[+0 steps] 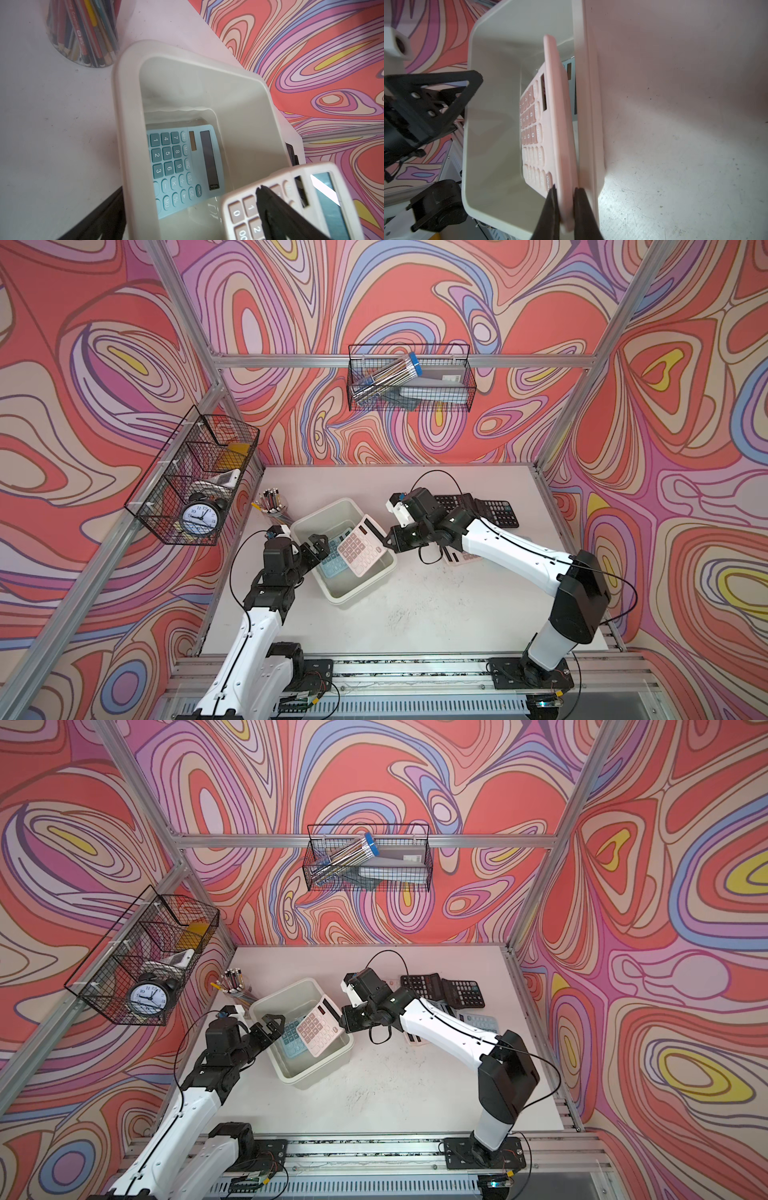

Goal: Put the calculator in the storage box
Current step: Place the calculator in the storage box.

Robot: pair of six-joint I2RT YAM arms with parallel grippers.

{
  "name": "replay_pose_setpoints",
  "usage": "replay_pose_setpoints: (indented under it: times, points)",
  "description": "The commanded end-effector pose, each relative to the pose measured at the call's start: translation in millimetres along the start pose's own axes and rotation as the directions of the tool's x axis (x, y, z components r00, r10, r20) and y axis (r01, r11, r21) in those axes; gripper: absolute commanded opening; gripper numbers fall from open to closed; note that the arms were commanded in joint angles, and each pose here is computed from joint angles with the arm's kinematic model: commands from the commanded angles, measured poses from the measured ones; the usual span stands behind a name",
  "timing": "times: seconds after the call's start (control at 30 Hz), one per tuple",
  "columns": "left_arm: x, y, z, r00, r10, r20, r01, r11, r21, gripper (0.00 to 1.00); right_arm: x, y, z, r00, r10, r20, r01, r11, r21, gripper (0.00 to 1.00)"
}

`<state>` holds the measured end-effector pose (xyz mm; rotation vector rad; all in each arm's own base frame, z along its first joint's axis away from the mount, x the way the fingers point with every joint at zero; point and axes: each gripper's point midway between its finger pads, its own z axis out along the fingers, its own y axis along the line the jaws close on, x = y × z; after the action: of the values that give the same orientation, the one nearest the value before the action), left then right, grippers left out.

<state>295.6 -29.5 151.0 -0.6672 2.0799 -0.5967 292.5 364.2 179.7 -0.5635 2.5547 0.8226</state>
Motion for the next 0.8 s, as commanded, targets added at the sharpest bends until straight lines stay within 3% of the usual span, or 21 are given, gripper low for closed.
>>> replay_pose_setpoints:
  times: [0.0,0.43,0.67,0.77]
  points:
    - [-2.0,-3.4,-3.3,1.0,0.004,0.012,-0.004,1.0,0.009,0.99,1.1,6.1,7.9,1.0,-0.002,-0.016,0.003,1.0,0.031,0.0]
    - [-3.5,-2.5,-5.7,1.0,0.007,0.02,-0.007,1.0,-0.001,0.99,47.1,18.3,56.4,0.984,-0.044,-0.174,0.073,0.985,0.16,0.0]
    - [-5.1,-1.7,-7.9,0.999,0.009,0.03,-0.009,1.0,-0.007,0.99,54.4,21.3,56.8,0.98,-0.058,-0.191,0.096,0.976,0.196,0.0]
    - [-5.2,-1.1,-8.5,0.999,0.011,0.032,-0.01,1.0,-0.01,0.99,55.7,26.2,51.3,0.979,-0.069,-0.194,0.107,0.976,0.192,0.15]
